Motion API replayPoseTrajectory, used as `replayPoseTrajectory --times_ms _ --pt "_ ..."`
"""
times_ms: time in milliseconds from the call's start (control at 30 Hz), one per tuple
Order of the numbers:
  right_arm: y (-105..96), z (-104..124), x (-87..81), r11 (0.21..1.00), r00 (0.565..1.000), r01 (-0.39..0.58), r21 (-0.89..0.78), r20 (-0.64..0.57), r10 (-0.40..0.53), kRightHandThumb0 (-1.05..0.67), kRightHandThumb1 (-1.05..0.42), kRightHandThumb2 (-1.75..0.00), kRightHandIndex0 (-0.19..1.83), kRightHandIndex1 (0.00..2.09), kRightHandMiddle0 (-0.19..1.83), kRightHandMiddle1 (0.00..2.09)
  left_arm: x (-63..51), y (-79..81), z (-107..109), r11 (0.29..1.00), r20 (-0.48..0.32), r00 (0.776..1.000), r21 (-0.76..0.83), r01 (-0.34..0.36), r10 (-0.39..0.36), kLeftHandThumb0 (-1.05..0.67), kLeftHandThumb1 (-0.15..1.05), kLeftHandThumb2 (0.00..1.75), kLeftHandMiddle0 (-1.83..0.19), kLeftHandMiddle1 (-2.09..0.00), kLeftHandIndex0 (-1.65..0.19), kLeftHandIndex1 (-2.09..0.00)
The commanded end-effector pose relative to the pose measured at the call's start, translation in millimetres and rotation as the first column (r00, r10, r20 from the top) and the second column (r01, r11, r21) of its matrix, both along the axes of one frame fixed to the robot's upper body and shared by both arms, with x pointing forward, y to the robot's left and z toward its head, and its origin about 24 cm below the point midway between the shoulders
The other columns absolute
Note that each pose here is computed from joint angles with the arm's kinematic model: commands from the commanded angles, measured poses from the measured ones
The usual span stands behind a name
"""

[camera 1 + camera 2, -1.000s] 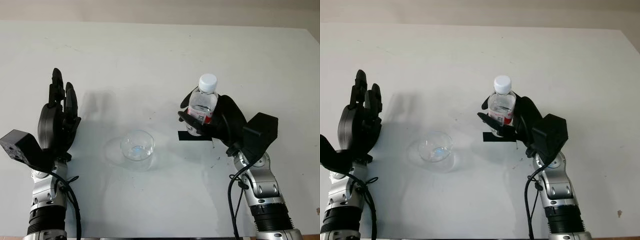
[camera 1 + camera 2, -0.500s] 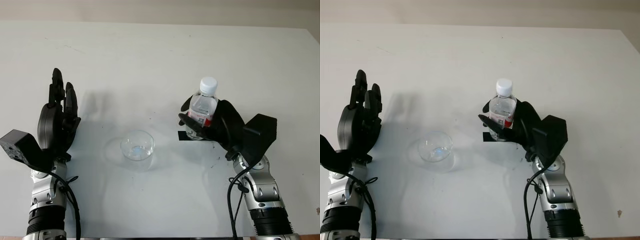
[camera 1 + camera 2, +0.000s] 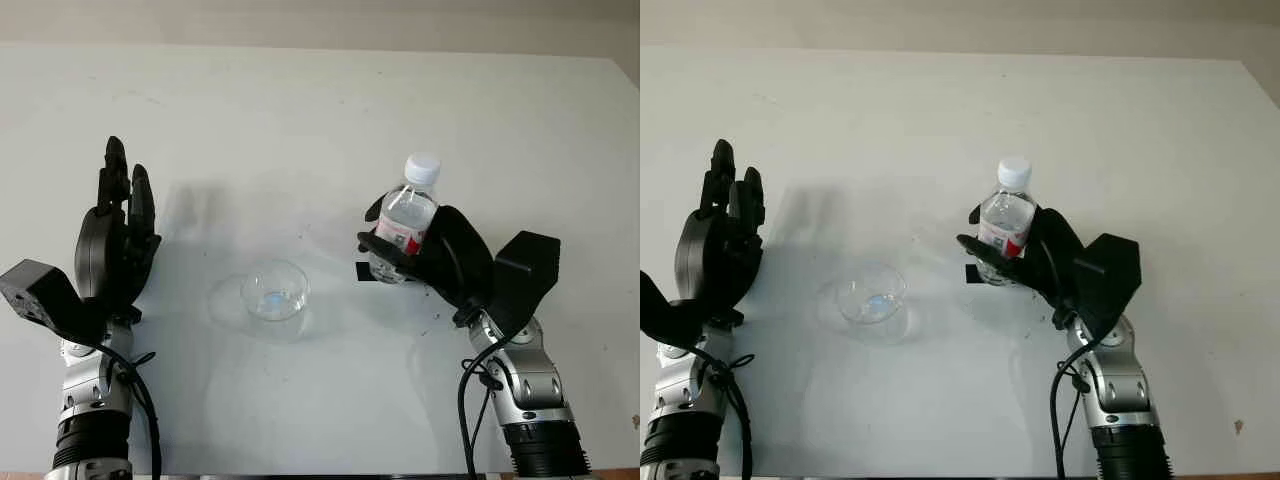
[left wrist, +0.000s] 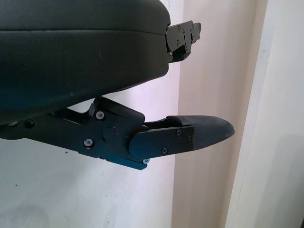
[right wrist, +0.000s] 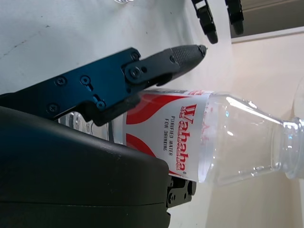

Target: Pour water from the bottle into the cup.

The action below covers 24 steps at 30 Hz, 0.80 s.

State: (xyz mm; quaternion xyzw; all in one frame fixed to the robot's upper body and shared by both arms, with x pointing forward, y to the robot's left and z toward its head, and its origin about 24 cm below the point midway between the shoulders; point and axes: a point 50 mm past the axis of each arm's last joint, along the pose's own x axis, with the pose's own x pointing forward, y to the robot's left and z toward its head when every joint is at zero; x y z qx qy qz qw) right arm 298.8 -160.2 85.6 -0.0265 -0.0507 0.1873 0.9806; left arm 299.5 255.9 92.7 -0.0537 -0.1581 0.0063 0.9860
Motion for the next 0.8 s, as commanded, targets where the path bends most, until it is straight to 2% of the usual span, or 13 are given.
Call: replayPoseTrajectory --times_ms 0,200,367,433,533,767 --pt "-5 -3 -2.0 1.000 1.000 0.003 0.000 0.005 -0.003 -0.57 -1.04 -0.06 0.05 1.77 -0.07 1.74 -1.2 3.2 0 1.000 -0.001 1.000 0.010 -0.012 0.012 -0.76 1.05 0.51 0.19 -0.03 0.19 -0.03" --pt "-7 -5 -2.5 0.999 0.999 -0.028 -0.044 0.015 0.029 -0.60 -1.01 -0.05 -0.04 1.31 -0.10 1.37 -0.8 3.8 0 1.000 0.001 1.000 0.013 -0.010 0.010 -0.75 1.05 0.52 0.19 -0.03 0.19 -0.02" --pt "-9 -4 -3.2 0.990 0.996 -0.053 -0.128 0.060 0.061 -0.70 -0.99 -0.05 0.00 0.42 -0.05 0.56 -0.3 4.2 0 1.000 0.004 1.000 0.008 -0.004 0.004 -0.74 1.05 0.52 0.19 -0.01 0.19 0.00" --pt "-11 -5 -3.4 0.987 0.994 -0.067 -0.144 0.073 0.078 -0.72 -0.97 -0.05 -0.03 0.17 -0.06 0.31 0.1 4.3 1 1.000 0.006 1.000 0.006 -0.004 0.004 -0.74 1.05 0.52 0.19 -0.02 0.19 -0.01" --pt "-12 -5 -4.1 0.984 0.992 -0.078 -0.161 0.084 0.092 -0.77 -0.95 -0.05 -0.10 0.07 -0.10 0.19 0.3 4.3 1 1.000 0.009 1.000 0.005 -0.002 0.002 -0.74 1.05 0.52 0.19 -0.02 0.19 -0.01" --pt "-15 -5 -4.2 0.974 0.985 -0.084 -0.213 0.133 0.114 -0.85 -0.93 -0.05 -0.19 0.00 -0.19 0.03 2.2 3.8 1 1.000 0.009 1.000 0.005 0.000 0.000 -0.74 1.05 0.52 0.19 -0.02 0.19 -0.02"
